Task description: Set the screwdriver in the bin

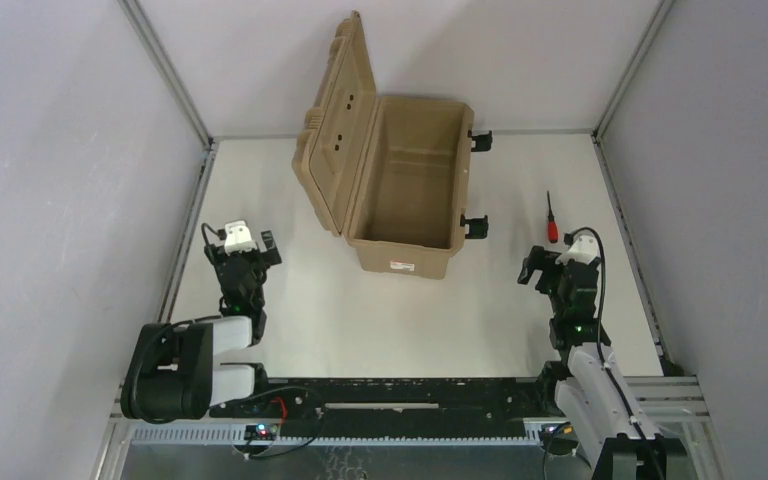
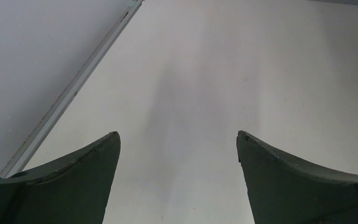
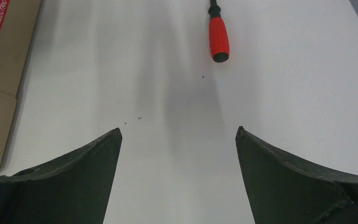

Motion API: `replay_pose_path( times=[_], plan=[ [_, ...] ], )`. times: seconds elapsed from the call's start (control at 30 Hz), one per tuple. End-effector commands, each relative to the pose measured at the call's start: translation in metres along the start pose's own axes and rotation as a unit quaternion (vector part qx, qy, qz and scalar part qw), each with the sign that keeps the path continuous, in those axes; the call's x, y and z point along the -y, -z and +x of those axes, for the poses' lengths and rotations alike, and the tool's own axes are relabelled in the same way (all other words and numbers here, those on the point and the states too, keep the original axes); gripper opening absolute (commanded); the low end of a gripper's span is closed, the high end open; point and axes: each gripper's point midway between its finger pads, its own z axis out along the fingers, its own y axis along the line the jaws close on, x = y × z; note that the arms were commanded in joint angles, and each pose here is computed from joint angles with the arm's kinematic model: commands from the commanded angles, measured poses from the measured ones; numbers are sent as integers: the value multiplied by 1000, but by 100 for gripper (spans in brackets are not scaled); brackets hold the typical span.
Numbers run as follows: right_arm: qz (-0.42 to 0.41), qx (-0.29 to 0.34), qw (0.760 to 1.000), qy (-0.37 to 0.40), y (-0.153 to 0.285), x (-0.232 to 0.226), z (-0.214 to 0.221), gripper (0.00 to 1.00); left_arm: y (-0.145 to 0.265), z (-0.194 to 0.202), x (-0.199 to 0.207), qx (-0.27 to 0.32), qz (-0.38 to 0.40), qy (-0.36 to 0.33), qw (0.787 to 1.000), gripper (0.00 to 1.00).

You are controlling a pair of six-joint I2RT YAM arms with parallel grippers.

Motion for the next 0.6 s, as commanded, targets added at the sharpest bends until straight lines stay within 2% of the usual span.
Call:
replay_pose_path(
  times=[0.0,0.1,0.23,0.37,0.47,0.57],
  plan=[
    [0,39,999,-17,-1,-4,-37,100,-10,-32,2,47,2,15,999,100],
    [14,23,1000,-7,-5,-1,-58,100,-10,-32,2,47,2,15,999,100],
    [53,-94,994,-20,-29,19,-62,100,-10,-32,2,47,2,15,999,100],
    [66,-174,982,-16,-63,31,-70,99,-10,-32,2,47,2,15,999,100],
    [70,-229,971,-8,-90,38,-58,95,-10,-32,2,47,2,15,999,100],
    [72,-279,958,-4,-114,46,-42,86,-10,-32,2,47,2,15,999,100]
  ],
)
